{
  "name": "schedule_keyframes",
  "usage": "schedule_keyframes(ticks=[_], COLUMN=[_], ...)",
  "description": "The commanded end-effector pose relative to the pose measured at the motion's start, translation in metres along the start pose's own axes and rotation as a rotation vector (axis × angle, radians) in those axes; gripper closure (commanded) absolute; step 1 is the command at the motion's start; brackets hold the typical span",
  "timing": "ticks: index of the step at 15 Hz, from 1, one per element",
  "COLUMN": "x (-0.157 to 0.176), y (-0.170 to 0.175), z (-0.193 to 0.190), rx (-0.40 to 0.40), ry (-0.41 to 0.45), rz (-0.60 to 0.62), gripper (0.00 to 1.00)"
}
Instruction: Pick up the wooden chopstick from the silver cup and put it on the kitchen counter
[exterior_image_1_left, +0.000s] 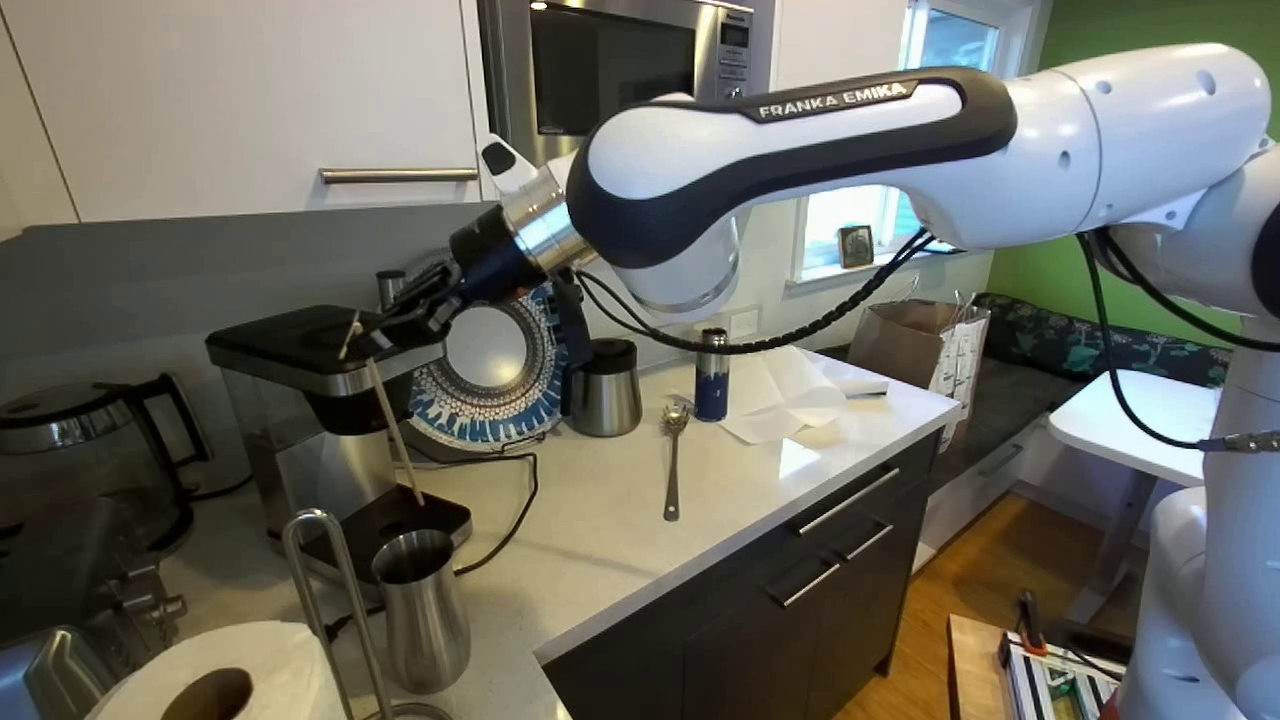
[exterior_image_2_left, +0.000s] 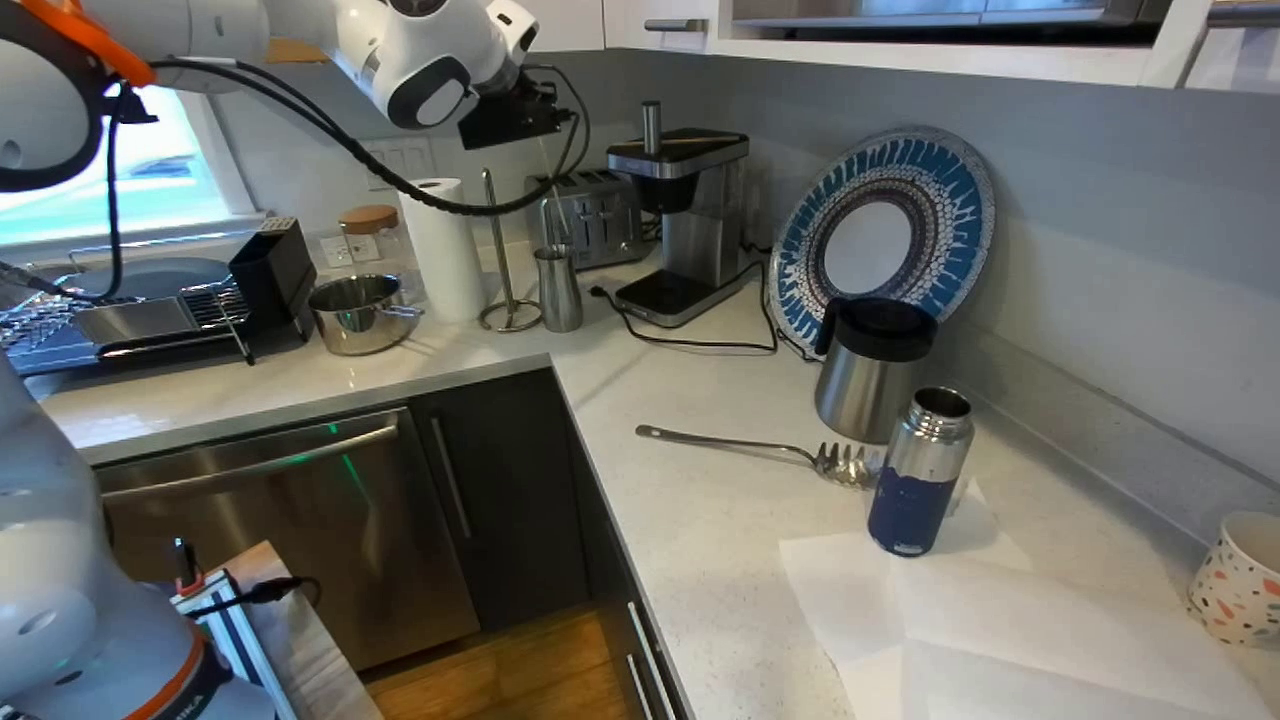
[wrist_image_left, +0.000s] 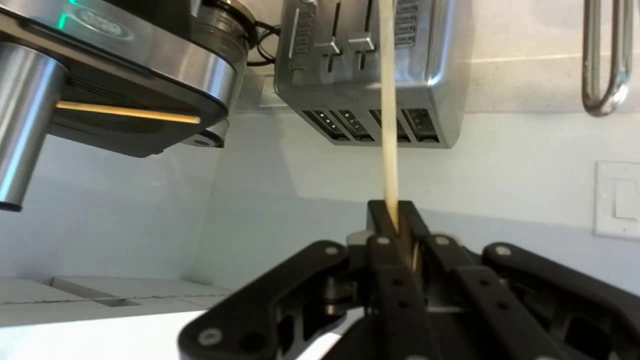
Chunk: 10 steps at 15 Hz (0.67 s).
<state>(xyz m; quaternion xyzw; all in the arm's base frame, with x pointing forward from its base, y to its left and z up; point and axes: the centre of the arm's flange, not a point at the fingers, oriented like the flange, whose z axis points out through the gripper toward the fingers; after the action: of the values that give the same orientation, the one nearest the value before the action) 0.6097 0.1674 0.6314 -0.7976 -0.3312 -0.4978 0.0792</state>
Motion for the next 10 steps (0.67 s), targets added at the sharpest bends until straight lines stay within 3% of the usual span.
schedule_keyframes(ticks=[1,5,10], x=[-0.021,-0.056,-0.1], y=[-0.006,0.009,0.049], z=[-0.004,0.005,0.007], rx=[-0.155,-0.274,-0.373], ry=[-0.097,-0.224,-0.388], rz=[-0.071,-0.127,-0.106], gripper=[0.98,0.98,0.98])
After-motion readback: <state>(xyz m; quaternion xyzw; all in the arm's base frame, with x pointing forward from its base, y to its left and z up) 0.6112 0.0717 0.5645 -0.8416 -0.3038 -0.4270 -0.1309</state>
